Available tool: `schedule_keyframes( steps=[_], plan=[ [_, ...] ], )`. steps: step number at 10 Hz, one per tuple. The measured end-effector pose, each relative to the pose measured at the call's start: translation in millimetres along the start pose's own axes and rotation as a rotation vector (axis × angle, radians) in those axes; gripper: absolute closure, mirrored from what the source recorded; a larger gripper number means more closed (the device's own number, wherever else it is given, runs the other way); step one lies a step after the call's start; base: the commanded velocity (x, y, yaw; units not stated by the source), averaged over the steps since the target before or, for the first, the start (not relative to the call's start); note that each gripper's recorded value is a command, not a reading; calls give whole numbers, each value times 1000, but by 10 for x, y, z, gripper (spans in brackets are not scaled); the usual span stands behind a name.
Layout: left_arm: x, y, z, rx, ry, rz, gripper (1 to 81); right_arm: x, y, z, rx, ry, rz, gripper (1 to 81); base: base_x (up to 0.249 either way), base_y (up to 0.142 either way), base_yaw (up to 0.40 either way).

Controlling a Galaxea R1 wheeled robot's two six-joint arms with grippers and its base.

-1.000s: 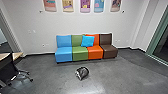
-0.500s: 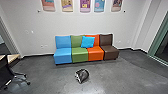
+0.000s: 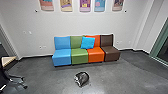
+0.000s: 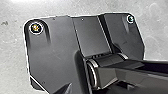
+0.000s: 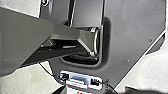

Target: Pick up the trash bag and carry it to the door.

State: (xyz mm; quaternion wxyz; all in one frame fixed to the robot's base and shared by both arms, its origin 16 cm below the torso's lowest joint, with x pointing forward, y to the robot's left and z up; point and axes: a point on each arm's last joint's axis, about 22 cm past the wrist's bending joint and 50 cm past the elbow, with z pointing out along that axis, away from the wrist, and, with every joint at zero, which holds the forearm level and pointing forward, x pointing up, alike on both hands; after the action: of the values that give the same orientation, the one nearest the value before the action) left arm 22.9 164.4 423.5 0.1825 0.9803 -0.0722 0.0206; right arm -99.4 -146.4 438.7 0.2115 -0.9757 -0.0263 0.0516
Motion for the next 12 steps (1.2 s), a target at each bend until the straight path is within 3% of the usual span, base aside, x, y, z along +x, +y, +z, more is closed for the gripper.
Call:
schedule_keyframes(
  steps=[12],
  plan=[
    [3,3,1,0,1,0,10,36,7,0,-1,4,-3,10,170,0,0]
  ],
)
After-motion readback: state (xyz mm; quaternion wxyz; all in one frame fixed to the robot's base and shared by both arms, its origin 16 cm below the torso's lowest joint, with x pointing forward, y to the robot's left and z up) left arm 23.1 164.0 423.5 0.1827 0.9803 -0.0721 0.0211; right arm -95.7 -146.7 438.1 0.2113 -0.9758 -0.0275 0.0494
